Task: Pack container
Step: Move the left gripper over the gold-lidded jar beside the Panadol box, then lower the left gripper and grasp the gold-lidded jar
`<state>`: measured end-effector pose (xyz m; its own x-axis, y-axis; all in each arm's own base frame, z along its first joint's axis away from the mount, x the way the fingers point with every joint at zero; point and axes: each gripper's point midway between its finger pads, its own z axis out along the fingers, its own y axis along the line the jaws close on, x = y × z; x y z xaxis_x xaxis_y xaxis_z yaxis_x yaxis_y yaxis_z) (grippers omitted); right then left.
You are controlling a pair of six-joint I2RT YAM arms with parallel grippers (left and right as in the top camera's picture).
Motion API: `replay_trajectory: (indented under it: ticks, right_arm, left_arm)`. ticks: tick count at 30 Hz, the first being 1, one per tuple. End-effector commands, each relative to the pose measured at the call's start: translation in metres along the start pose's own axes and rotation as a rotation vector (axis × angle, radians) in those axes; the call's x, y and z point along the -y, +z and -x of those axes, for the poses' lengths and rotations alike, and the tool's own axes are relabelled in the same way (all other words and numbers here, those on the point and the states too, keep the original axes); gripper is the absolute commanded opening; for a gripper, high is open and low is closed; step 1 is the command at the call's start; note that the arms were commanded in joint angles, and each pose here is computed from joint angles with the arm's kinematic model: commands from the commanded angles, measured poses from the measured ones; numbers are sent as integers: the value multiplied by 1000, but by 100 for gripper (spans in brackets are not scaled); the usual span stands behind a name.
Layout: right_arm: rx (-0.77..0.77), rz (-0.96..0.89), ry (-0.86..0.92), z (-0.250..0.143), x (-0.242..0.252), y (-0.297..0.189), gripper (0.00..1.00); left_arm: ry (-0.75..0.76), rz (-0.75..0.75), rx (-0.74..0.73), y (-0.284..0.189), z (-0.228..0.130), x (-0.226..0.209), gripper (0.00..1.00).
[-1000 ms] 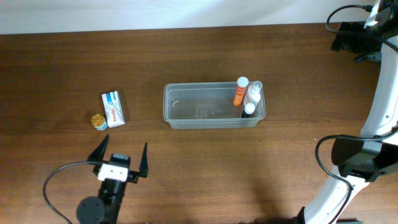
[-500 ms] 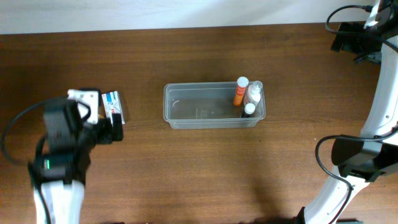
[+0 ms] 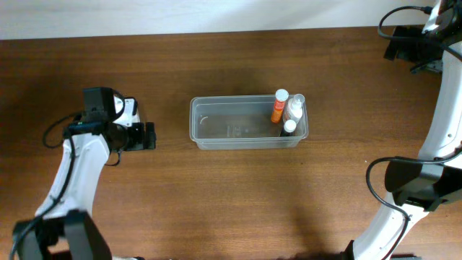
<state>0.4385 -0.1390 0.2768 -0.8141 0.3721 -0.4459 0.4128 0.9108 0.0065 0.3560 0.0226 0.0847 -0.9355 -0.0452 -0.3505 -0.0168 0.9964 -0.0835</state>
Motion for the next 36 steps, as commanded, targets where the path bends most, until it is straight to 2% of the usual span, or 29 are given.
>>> replay_trajectory:
  ticks: [1,13,26,35,36]
  right_arm:
    - [45,-4,9,5,3,-15,98]
    - [45,-4,9,5,3,-15,98]
    - [45,-4,9,5,3,-15,98]
    - [45,-4,9,5,3,-15,98]
    - [45,-4,9,5,3,-15,98]
  left_arm:
    - [-185,120,-7,11,2,-37,99]
    - [-282,186,55,20,14,-77,99]
    - [-286,218,-22,67,0,-88,99]
    - [-286,217,-21,77,1,-90,89]
    - [-286,216,-20,77,1,-90,85]
